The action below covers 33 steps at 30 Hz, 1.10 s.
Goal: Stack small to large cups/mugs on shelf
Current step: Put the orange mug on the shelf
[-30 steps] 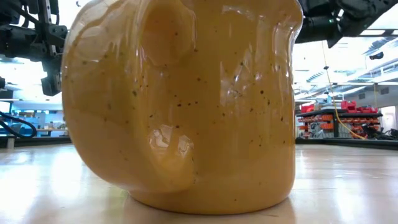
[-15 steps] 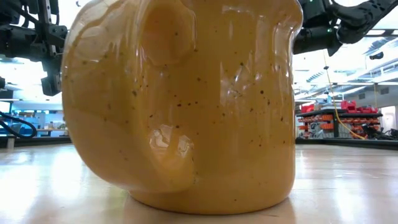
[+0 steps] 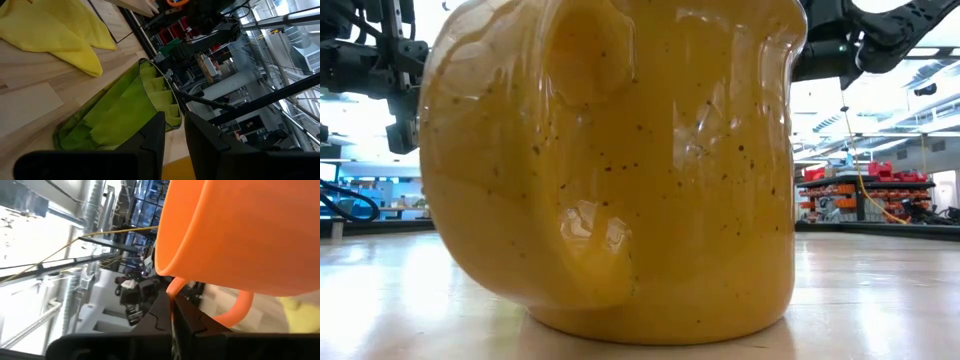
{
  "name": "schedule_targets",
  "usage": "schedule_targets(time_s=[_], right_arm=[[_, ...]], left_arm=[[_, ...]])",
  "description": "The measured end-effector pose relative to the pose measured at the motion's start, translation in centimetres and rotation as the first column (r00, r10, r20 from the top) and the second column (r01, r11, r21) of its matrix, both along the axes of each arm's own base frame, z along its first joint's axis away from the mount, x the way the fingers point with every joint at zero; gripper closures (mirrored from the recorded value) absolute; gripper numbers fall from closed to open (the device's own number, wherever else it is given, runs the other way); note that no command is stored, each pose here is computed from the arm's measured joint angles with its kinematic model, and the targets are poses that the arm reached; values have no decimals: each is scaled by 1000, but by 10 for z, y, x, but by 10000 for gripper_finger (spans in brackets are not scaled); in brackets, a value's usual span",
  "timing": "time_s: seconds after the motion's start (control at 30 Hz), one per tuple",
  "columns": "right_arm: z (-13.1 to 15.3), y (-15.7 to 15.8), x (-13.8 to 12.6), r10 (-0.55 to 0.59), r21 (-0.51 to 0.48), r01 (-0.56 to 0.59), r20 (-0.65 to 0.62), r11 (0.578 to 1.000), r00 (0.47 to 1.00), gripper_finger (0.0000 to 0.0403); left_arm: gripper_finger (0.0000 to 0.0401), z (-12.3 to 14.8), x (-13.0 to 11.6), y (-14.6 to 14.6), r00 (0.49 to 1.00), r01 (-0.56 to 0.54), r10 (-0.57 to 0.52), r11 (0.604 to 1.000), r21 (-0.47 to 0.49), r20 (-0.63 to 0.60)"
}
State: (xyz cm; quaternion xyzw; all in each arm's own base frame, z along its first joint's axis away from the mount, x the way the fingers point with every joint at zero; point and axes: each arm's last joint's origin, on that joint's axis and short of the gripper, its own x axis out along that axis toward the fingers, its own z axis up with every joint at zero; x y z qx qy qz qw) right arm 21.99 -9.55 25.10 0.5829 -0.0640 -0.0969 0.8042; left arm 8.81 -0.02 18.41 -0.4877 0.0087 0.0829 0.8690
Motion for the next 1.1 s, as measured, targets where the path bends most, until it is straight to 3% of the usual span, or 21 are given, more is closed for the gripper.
schedule_targets(time_s=[0.57, 0.87, 1.1], right_arm=[[0, 13, 4, -144, 82, 143, -2, 986, 990, 402], [0, 26, 10, -291, 67, 291, -10, 954, 957, 402], [2, 23, 23, -318, 56, 319, -24, 946, 948, 402]], left_arm=[[323, 0, 0, 0, 1000, 0, 0, 1000, 2, -1], [317, 0, 0, 0, 1000, 1, -1, 1000, 12, -2], [322, 0, 0, 0, 1000, 1, -1, 1000, 12, -3]])
